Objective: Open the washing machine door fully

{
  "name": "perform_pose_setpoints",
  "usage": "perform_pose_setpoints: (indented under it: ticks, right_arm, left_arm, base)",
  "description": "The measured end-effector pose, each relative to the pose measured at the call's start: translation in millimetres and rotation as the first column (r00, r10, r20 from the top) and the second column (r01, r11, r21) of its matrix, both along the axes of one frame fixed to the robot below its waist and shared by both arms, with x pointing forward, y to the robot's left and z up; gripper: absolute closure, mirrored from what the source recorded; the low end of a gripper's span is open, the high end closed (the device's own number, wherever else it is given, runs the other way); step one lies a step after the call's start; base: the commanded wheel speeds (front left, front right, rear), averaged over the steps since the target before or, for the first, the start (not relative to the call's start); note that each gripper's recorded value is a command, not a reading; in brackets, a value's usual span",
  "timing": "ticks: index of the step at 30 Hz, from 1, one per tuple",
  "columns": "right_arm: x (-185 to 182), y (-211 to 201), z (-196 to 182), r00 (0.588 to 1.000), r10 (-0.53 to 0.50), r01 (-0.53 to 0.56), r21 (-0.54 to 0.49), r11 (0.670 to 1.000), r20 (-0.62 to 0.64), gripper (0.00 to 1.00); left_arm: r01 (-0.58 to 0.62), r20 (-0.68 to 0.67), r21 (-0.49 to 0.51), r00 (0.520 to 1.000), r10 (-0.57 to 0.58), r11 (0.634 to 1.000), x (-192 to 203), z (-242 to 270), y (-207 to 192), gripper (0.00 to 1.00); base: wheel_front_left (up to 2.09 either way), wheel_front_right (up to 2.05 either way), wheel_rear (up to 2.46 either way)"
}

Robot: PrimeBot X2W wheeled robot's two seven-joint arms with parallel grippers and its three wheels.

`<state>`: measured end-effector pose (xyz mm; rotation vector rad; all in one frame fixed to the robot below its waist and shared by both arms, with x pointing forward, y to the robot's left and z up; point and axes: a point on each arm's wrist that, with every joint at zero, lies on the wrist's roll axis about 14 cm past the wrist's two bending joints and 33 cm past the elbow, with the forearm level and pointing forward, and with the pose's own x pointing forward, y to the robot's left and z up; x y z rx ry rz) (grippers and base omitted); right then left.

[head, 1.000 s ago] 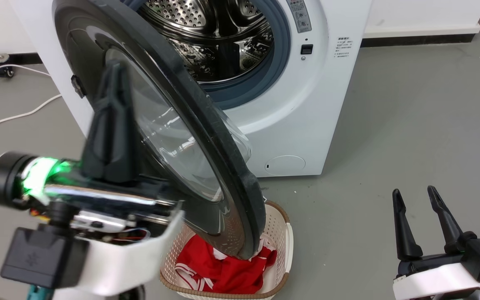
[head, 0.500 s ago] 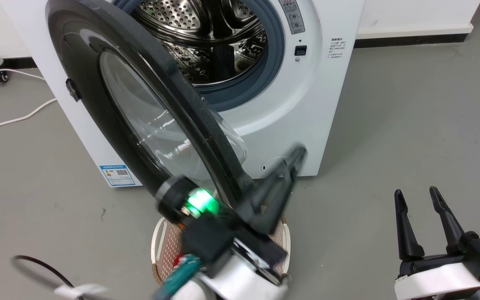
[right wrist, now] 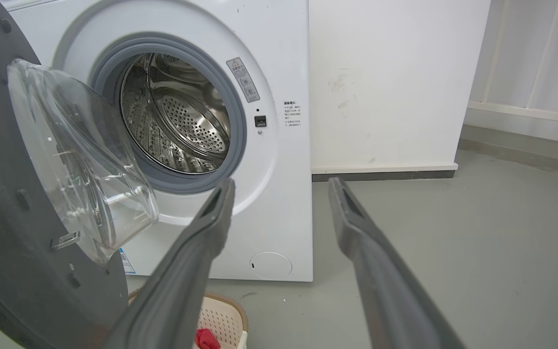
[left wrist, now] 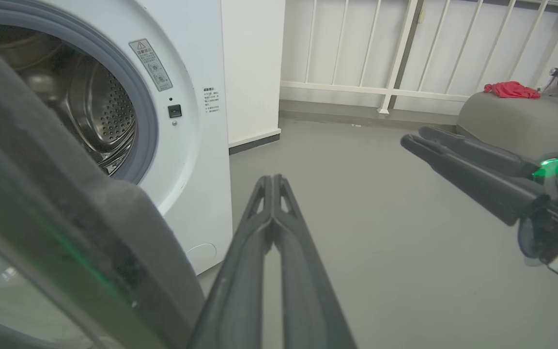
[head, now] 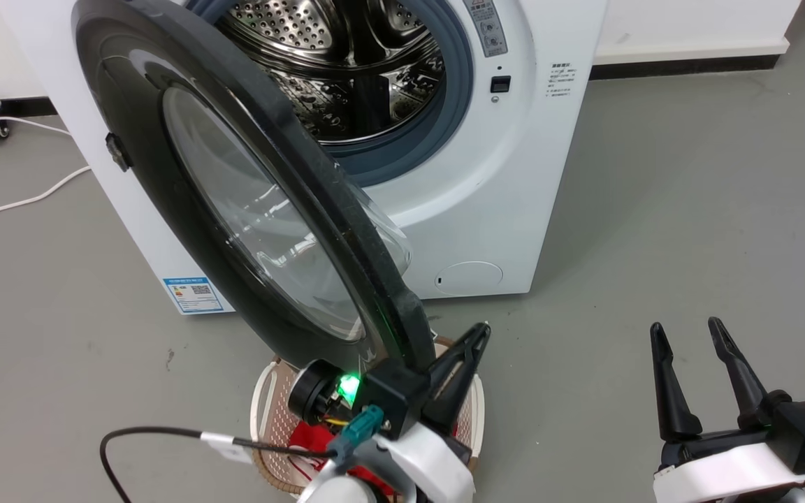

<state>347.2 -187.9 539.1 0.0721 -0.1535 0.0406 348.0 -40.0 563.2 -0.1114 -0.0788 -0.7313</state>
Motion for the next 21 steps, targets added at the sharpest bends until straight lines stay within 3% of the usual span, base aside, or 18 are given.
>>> perform_pose_setpoints:
  ticks: [9,21]
  right_arm:
    - [-0.3,-1.7,-6.5,1.0,-0.006,0.006,0.013,1.0,-0.023,0.0]
    - [0.3,0.2,-11.1,0.999,0.0,0.001,0.029,1.0,-0.038,0.0]
  left_arm:
    - [-0.074,-0.026,0.005,0.997,0.074,0.997,28.0,-11.0,5.7,1.0]
    - [-0.137,-0.043,-0.04,0.99,0.136,0.99,35.2,-15.6,11.3,1.0]
  base:
    - [0.0,0.0,0.0]
    - [0.0,0.0,0.0]
